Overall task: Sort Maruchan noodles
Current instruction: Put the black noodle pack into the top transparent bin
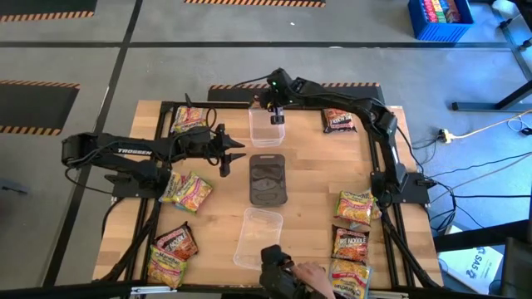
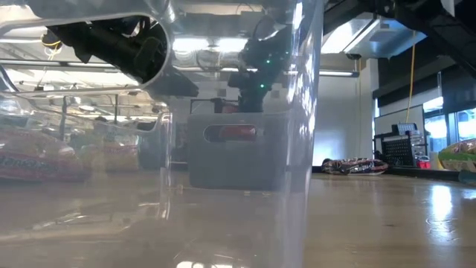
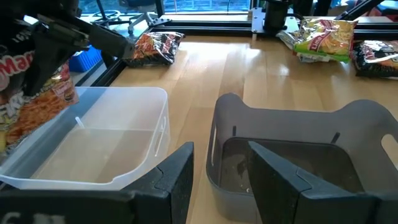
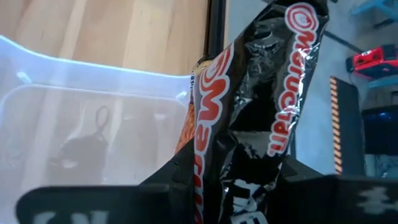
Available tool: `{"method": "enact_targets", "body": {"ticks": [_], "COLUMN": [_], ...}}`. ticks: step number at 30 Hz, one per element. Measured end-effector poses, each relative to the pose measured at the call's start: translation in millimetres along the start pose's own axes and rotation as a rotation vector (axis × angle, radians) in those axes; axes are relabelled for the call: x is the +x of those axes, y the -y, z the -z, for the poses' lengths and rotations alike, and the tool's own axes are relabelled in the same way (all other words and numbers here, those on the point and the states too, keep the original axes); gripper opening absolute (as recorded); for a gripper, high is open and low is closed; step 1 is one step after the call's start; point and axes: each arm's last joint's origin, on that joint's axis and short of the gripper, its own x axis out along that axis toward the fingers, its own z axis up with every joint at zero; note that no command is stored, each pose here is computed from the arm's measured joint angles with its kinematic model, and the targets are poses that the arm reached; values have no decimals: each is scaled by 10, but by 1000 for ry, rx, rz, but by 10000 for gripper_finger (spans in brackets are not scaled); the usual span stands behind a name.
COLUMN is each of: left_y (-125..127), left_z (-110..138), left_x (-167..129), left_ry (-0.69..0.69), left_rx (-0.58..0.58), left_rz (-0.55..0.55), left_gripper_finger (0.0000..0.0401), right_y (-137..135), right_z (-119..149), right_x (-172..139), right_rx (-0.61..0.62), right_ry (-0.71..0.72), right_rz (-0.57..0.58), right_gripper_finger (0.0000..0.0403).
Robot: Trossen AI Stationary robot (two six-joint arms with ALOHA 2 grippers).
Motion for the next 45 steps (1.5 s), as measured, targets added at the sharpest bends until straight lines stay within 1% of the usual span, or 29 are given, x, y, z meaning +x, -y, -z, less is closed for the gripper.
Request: {"method": "enact_targets", "body": {"ticks": [9, 17, 19, 24, 34, 38, 42, 45], "left_y": [6, 16, 16, 16, 15, 15, 15, 15], "left_z": [0, -17, -17, -16, -17, -17, -17, -16], "left_x": [0, 1, 1, 1, 1, 1, 1, 1], "left_ry": [0, 17, 18, 17, 18, 18, 18, 17], "left_rx": [-4, -5, -15, -29, -29, -29, -29, -29], "left_rz": [3, 6, 6, 6, 6, 6, 6, 6], "left_gripper_finger": [140, 140, 140, 140, 140, 140, 140, 140], "right_y": [-27, -18, -22, -77, -72, -73, -72, -70], "right_z": [77, 100, 119, 220, 213, 213, 212, 211], "right_x": [133, 140, 187, 321, 324, 325, 324, 324], "right_rx": [16, 52, 66, 72, 72, 72, 106, 104], "right_ry": [-26, -39, -36, -84, -78, -77, -78, -78], "right_rz": [-16, -10, -16, -49, -42, -43, -41, -39], "right_gripper_finger": [86, 86, 86, 86, 87, 108, 146, 172]}}
